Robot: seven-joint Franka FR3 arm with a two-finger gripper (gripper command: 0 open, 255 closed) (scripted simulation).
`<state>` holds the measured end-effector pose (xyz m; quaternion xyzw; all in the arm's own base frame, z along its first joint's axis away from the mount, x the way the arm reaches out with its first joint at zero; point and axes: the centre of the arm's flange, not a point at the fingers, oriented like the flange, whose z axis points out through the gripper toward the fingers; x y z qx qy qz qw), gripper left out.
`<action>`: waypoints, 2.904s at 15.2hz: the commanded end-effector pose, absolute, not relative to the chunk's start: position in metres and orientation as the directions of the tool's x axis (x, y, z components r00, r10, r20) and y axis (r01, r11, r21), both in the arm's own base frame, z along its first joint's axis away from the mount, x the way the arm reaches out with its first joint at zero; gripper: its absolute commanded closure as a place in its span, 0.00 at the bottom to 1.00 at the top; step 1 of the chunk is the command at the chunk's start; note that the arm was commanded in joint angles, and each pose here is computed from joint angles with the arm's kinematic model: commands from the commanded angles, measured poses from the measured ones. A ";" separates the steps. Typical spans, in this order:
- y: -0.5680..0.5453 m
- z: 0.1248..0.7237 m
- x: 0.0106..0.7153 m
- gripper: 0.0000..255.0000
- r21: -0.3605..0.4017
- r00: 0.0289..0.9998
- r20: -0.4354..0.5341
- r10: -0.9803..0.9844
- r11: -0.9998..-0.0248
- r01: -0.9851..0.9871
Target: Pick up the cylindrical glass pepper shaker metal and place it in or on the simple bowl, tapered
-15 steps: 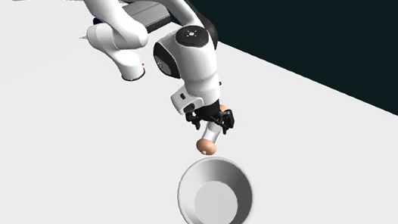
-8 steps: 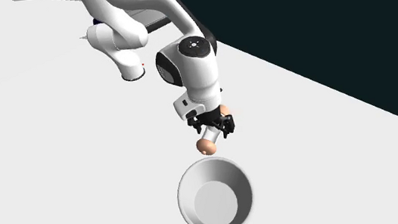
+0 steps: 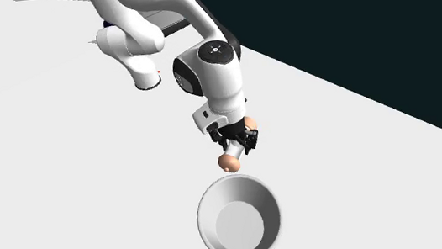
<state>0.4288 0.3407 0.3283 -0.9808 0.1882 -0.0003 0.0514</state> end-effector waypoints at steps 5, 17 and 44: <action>0.341 0.328 0.429 1.00 -0.100 0.929 -0.019 -0.369 -0.924 -0.369; 0.341 0.386 0.429 1.00 -0.100 0.929 -0.019 -0.369 -0.924 -0.369; 0.336 0.508 0.481 1.00 -0.100 0.929 -0.019 -0.369 -0.924 -0.369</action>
